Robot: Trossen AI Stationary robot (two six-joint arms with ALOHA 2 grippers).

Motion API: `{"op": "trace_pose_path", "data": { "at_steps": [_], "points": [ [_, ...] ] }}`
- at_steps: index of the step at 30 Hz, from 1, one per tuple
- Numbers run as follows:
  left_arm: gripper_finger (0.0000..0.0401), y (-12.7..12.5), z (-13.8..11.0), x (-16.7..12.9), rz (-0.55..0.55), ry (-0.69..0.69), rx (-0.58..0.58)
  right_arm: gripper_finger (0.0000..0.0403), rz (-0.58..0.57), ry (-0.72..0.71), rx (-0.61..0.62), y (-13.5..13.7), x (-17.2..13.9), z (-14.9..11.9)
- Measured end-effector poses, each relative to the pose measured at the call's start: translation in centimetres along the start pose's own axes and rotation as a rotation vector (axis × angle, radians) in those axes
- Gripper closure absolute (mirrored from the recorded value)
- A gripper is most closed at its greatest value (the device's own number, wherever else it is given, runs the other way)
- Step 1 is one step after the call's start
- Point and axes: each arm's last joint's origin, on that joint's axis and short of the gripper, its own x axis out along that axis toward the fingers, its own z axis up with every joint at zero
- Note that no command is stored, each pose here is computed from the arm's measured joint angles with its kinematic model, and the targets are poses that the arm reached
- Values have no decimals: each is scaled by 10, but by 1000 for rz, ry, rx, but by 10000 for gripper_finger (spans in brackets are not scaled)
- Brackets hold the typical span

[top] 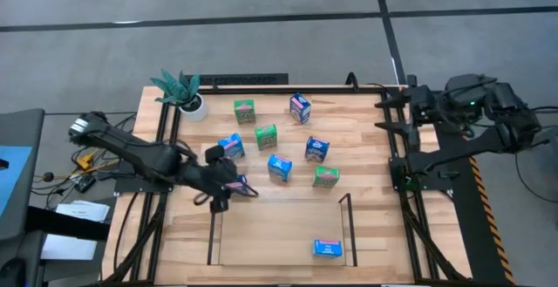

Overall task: Stack cereal on shelf
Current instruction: Put the bottom blue cereal box on the shelf

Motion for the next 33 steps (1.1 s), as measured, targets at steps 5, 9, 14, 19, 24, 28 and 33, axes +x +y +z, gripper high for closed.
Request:
{"op": "trace_pose_path", "data": {
  "at_steps": [5, 9, 14, 19, 24, 28, 33],
  "points": [
    [169, 13, -7, 1, -60, -40, 42, 132, -35, 2, -5, 1, 10, 4],
    [151, 16, -4, 9, -130, -3, 47, 132, -66, 12, -8, 1, 15, 5],
    [94, 25, 2, 22, -175, 48, 2, 132, -77, 29, -12, 2, 22, 5],
    [56, 31, 14, 35, -138, 63, -16, 132, -80, 35, -13, 2, 23, 6],
    [51, 29, 11, 49, -115, 146, 23, 132, -80, 35, -8, 2, 23, 5],
    [51, 25, 4, 63, -104, 235, 28, 132, -80, 37, -6, 3, 24, 5],
    [51, 23, 0, 77, -61, 287, 46, 132, -79, 36, -6, 3, 23, 5]
  ]
}}
